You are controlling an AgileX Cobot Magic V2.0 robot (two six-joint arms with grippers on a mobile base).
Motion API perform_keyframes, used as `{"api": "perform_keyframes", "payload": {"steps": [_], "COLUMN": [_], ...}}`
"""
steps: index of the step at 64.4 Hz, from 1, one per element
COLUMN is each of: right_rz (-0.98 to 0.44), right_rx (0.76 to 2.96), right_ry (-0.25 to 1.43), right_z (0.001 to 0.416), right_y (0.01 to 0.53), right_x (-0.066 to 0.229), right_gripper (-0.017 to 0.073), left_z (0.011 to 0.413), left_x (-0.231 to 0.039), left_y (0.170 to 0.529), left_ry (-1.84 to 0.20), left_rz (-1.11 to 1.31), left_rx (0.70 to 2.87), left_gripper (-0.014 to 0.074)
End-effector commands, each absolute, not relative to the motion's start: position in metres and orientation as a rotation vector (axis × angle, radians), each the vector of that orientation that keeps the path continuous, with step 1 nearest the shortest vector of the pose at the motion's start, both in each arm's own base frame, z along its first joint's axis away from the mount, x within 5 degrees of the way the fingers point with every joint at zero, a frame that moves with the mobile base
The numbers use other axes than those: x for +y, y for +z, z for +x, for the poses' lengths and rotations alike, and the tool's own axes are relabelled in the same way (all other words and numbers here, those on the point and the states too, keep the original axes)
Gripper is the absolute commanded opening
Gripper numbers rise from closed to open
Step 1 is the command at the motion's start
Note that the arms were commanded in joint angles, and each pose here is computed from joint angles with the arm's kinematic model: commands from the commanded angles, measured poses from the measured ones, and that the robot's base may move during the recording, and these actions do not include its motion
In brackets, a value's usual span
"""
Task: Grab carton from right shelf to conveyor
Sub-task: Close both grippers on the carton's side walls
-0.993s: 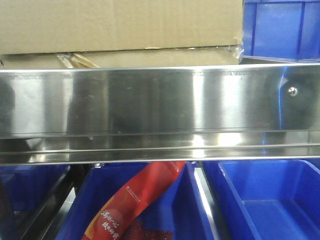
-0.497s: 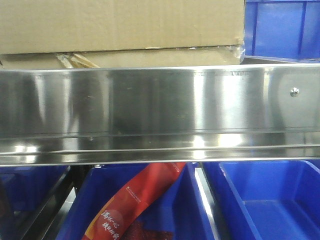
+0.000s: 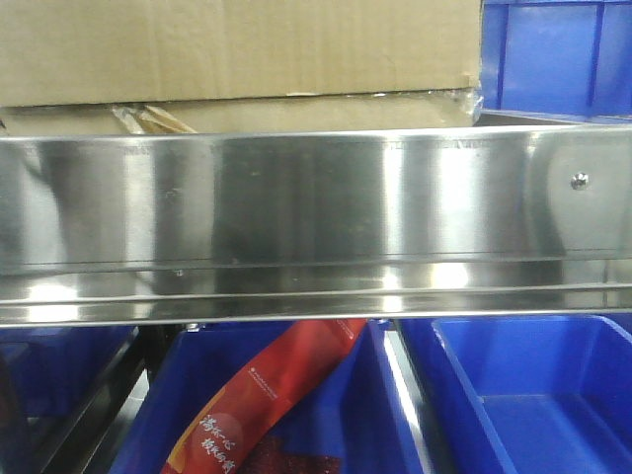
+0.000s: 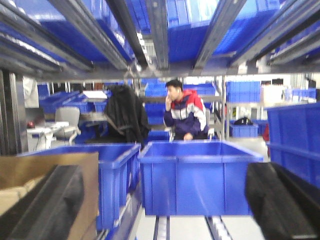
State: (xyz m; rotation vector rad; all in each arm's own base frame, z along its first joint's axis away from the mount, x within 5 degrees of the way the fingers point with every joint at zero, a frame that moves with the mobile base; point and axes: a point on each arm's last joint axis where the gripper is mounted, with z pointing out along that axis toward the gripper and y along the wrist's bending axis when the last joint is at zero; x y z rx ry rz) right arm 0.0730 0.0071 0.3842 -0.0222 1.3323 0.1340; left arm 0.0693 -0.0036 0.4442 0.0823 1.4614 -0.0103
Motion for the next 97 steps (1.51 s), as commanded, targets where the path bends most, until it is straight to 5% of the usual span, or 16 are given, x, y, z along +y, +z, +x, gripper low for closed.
{"api": "perform_keyframes", "payload": {"steps": [1, 29, 66, 97], "right_rz": [-0.040, -0.329, -0.438, -0.381], "right_rx": [1.327, 1.613, 2.091, 2.285], "right_ry": [0.143, 0.395, 0.340, 0.240], "right_z": [0.082, 0.137, 0.255, 0.346], "right_y": [0.388, 0.454, 0.533, 0.465], "right_x": [0.009, 0.066, 0.124, 0.159], "right_gripper": [0.0569, 0.0569, 0.0569, 0.0569], "left_z": [0.082, 0.158, 0.272, 0.333], "left_x": [-0.016, -0.096, -0.068, -0.059], "left_y": [0.447, 0.486, 0.505, 0.456], "left_ry": [-0.127, -0.357, -0.080, 0.035], "left_rz": [0.167, 0.481, 0.002, -0.066], "left_rx": [1.478, 1.735, 2.213, 2.362], "left_gripper": [0.0435, 0.0435, 0.0435, 0.0435]}}
